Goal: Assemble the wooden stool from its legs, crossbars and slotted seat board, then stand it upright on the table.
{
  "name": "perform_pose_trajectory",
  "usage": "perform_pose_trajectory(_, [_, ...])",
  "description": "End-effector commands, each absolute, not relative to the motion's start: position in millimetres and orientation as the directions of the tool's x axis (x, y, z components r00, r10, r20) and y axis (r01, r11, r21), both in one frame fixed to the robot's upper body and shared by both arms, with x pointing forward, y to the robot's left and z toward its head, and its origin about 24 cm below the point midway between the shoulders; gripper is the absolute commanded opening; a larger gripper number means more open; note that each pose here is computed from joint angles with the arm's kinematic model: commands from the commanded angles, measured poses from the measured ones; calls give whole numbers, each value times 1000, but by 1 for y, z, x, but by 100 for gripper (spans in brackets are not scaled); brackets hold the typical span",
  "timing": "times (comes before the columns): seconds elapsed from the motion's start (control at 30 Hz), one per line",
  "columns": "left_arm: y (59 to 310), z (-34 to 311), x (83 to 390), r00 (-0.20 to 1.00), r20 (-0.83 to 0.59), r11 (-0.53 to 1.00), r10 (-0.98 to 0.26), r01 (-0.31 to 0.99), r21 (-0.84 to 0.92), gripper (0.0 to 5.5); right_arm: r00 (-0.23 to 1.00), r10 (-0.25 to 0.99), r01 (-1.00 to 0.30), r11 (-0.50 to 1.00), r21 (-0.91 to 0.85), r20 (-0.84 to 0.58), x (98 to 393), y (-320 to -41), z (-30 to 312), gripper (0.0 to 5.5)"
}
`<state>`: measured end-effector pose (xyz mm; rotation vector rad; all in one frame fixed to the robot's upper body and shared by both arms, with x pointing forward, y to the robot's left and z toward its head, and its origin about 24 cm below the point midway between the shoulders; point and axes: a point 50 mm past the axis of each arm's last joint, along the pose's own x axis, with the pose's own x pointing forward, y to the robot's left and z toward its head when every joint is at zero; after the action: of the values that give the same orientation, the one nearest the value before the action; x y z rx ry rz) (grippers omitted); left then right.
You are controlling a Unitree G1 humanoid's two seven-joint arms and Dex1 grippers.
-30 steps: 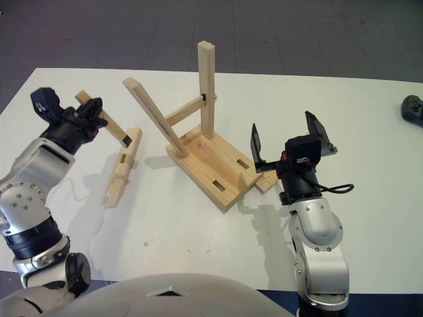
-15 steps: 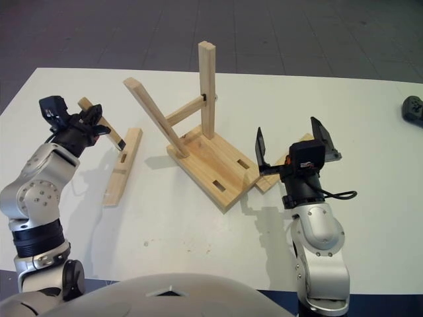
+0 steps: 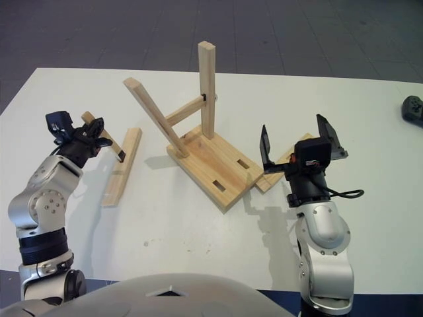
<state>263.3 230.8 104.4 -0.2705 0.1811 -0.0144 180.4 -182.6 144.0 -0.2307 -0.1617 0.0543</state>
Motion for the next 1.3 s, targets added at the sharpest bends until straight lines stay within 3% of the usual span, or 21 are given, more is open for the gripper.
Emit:
perform_pose_trajectory(0.03, [227, 99, 260, 979, -197, 967, -47, -5, -254, 43, 986, 79, -42, 970, -238, 147, 182, -184, 145, 540])
perform_pose_trajectory(0.27, [224, 94, 255, 982, -175, 988, -68, 42, -146, 43, 984, 85, -47, 971, -236, 156, 183, -182, 146, 540])
perform_pose_trajectory(0.47, [227, 62, 235, 977, -202, 998, -66, 59, -38, 43, 982, 97, -56, 969, -240, 163, 185, -182, 148, 540])
perform_pose_trajectory(0.77, [244, 21, 205, 925, -377, 990, 51, -97, -105, 43, 980, 109, -64, 965, -254, 166, 186, -182, 150, 540])
perform_pose_trajectory(1.13, [240, -1, 187, 918, -395, 999, 36, -42, -8, 43, 979, 102, -53, 963, -265, 176, 187, -184, 153, 540])
perform_pose_trajectory(1.3, [247, -14, 176, 896, -440, 996, 62, -86, -36, 43, 979, 105, -54, 961, -272, 176, 188, -185, 154, 540])
